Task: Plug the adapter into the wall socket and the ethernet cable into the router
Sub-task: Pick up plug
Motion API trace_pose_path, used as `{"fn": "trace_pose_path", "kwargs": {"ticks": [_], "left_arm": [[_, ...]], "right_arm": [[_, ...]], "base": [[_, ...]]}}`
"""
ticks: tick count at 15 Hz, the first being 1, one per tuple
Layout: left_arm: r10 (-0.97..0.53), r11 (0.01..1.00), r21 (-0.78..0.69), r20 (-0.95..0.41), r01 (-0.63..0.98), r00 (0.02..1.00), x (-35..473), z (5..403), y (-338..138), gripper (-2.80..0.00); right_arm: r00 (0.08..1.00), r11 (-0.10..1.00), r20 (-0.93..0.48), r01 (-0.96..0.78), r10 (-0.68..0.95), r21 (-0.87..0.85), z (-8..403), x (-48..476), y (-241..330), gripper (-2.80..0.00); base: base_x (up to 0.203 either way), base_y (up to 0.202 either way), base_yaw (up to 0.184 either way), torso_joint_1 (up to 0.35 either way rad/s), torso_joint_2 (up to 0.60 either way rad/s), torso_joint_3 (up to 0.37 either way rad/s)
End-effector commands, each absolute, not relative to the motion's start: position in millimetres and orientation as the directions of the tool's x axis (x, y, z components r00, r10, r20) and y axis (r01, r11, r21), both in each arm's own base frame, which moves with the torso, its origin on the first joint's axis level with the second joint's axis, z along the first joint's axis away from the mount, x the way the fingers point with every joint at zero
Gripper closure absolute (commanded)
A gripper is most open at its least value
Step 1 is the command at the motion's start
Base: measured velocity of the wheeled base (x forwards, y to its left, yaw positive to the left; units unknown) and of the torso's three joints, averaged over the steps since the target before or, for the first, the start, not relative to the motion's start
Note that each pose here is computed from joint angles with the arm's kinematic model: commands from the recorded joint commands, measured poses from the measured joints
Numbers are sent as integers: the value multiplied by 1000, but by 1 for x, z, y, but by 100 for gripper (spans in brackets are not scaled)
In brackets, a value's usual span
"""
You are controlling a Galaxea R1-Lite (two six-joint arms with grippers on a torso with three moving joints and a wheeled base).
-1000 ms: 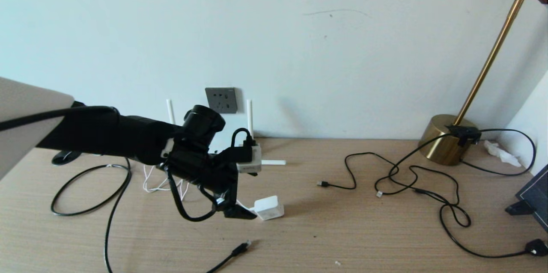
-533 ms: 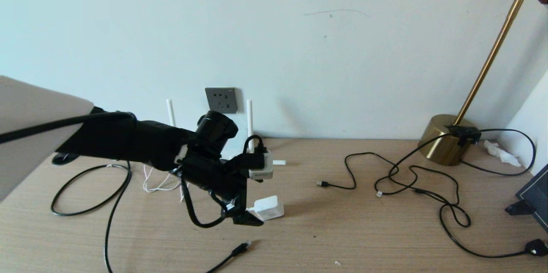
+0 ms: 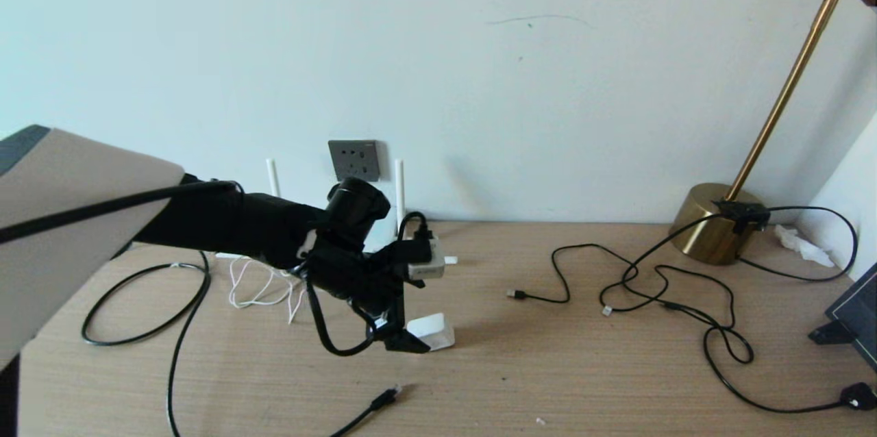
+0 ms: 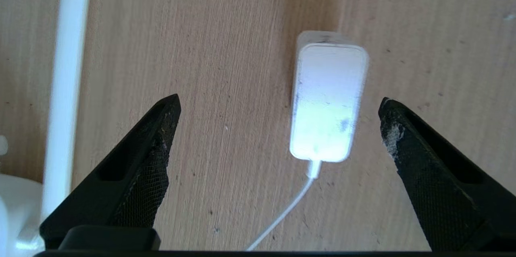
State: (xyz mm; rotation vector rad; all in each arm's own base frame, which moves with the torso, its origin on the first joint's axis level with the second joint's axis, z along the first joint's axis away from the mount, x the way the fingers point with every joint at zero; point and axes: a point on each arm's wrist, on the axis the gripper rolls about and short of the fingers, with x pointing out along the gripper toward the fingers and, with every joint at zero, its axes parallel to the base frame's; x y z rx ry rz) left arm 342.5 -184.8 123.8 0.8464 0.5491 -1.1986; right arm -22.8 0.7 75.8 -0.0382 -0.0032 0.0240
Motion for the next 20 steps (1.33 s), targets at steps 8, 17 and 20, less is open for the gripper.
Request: {"fn": "trace_pose_path", "kwargs": {"ticks": [8, 17, 20], "left_arm": [[-559, 112, 263, -781, 958, 280, 350, 109, -198, -280], [-565, 109, 273, -774, 956, 285, 351, 110, -200, 0], [-565, 109, 274, -774, 956, 286, 350, 112, -199, 0]], "right_arm": [[1000, 999, 2, -24, 25, -38, 76, -23, 1, 0], [1000, 999, 2, -26, 26, -38, 76, -23, 1, 0], [1000, 999, 2, -24, 25, -38, 76, -23, 1, 0]], "base": [[0, 0, 0, 0, 0, 0], [0, 0, 0, 0, 0, 0], [0, 0, 0, 0, 0, 0]]}}
